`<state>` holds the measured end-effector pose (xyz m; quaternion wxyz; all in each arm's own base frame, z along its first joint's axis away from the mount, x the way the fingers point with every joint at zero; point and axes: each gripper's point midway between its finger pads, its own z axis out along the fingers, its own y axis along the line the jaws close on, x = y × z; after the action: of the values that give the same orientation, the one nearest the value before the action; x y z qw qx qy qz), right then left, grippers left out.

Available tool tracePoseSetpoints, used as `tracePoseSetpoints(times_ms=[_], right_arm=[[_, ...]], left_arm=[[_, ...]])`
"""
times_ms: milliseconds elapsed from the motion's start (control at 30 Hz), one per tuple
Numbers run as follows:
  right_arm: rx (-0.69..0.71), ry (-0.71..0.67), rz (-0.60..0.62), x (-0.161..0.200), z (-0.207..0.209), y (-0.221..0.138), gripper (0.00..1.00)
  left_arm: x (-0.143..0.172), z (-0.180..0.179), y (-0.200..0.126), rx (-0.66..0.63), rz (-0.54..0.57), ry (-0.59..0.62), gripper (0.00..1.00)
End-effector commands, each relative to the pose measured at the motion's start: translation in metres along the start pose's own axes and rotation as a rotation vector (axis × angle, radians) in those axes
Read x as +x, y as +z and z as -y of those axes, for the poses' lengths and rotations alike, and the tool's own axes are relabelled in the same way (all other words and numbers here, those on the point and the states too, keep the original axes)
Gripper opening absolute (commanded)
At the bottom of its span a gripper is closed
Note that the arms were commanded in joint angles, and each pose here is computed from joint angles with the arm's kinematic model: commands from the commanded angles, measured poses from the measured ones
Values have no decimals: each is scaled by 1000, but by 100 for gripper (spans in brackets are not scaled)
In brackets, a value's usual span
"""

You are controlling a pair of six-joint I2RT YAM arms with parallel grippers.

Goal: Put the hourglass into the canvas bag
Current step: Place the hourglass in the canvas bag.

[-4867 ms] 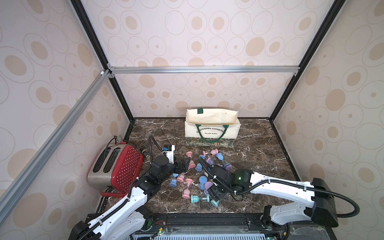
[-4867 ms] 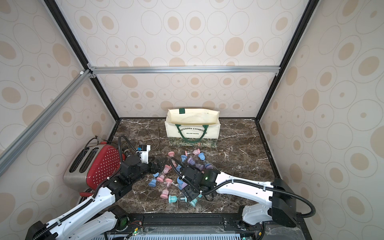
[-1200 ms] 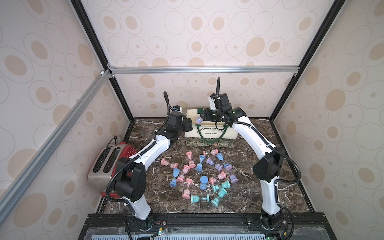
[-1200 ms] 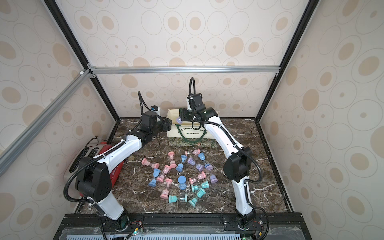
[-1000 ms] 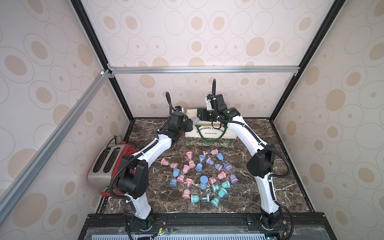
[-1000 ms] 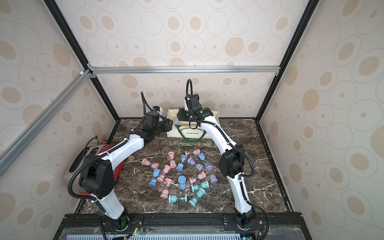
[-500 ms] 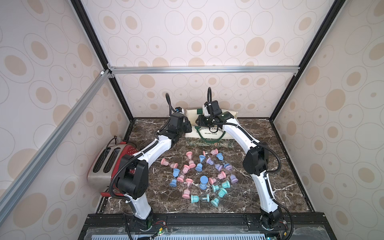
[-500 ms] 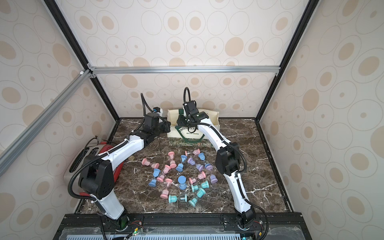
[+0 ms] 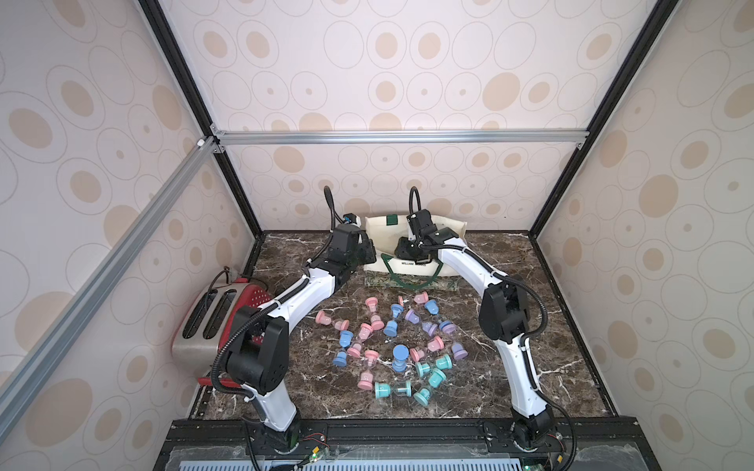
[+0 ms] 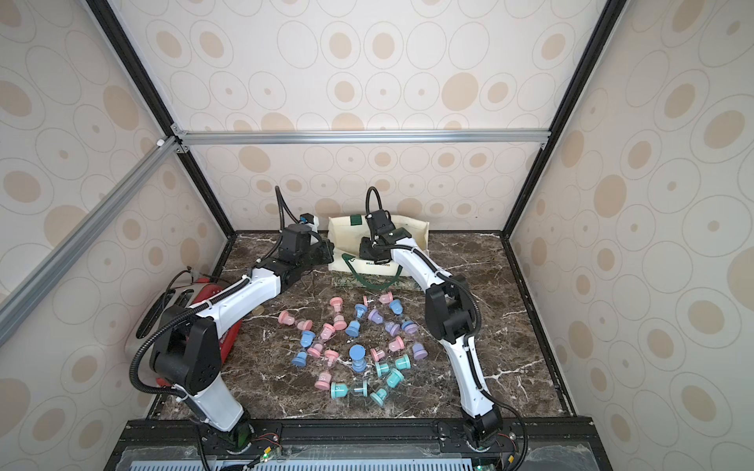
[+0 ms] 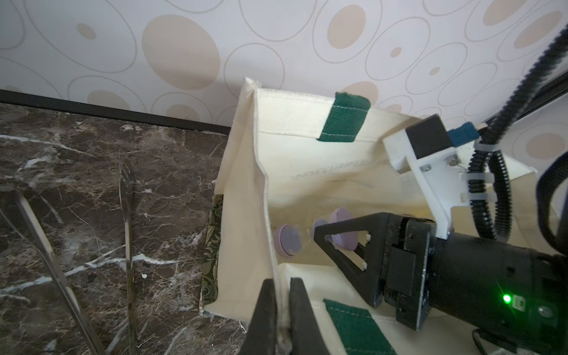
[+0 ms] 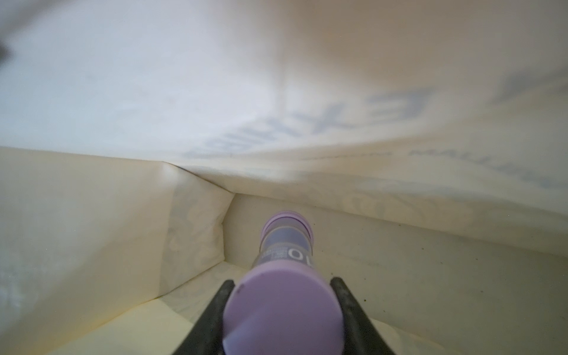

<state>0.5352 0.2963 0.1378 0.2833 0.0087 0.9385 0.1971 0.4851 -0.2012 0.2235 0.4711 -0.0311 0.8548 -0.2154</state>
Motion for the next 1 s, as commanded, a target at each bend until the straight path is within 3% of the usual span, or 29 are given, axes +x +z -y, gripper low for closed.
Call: tracePoseSetpoints(times_ms=[0, 233, 400, 833, 967], right_arm=[[48, 23, 38, -11, 8, -20, 51], [90, 0, 57, -23, 9, -44, 73], [88, -17, 95, -34, 4, -69, 82], [-35, -125, 130, -34, -26, -147, 87], [-69, -178, 116, -20, -37, -168, 87]], left_arm=[[-4, -2, -8, -9, 4, -18, 10], [-5, -2, -6, -21, -2, -15, 24], [-11, -4, -10, -37, 8, -9, 37], [-28, 13, -33, 19, 36, 4, 89], [-26, 15, -48, 41, 41, 9, 97]])
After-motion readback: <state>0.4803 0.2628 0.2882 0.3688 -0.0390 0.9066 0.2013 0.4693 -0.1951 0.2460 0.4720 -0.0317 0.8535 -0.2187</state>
